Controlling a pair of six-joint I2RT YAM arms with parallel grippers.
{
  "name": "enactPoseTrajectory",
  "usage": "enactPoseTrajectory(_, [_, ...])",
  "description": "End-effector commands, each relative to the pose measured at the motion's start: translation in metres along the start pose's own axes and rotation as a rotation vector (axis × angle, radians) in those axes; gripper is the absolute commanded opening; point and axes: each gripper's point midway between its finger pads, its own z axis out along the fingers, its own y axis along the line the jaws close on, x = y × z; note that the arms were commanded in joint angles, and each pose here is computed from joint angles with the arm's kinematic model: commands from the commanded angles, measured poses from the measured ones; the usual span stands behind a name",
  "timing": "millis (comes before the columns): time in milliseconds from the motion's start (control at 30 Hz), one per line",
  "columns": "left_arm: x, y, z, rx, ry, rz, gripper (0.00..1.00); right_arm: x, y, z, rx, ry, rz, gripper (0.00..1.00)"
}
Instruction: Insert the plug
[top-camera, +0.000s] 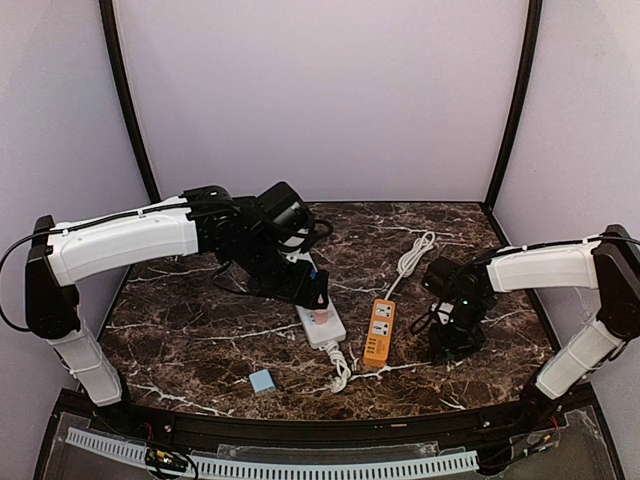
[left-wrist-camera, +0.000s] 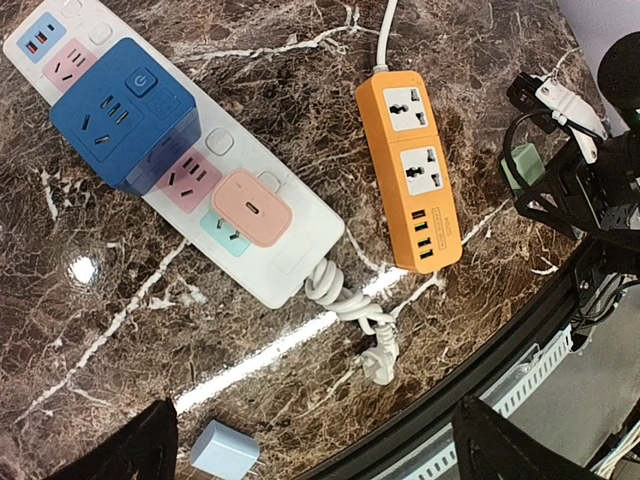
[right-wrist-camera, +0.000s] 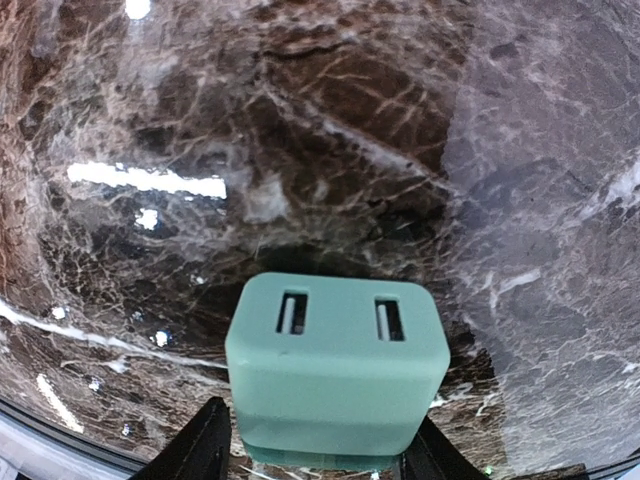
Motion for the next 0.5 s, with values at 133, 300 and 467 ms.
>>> enactPoseTrajectory(133, [-0.0024, -0.0033, -0.0114, 0.029, -0.035, 0.019, 0.96, -0.0061, 0.0052, -0.0047, 0.002, -0.036, 0.013, 0.50])
enactPoseTrajectory(300, [-0.0044, -0.0042, -0.0115, 0.036, -0.041, 0.033, 0.96, -0.0044, 0.0045, -0.0064, 0.001, -0.042, 0.033, 0.62])
enactPoseTrajectory(467, [-0.0047, -0.0042, -0.0126, 0.045, -0.043, 0.045, 0.96, -0.0102, 0.0035, -0.0066, 0.006, -0.078, 0.056, 0.67])
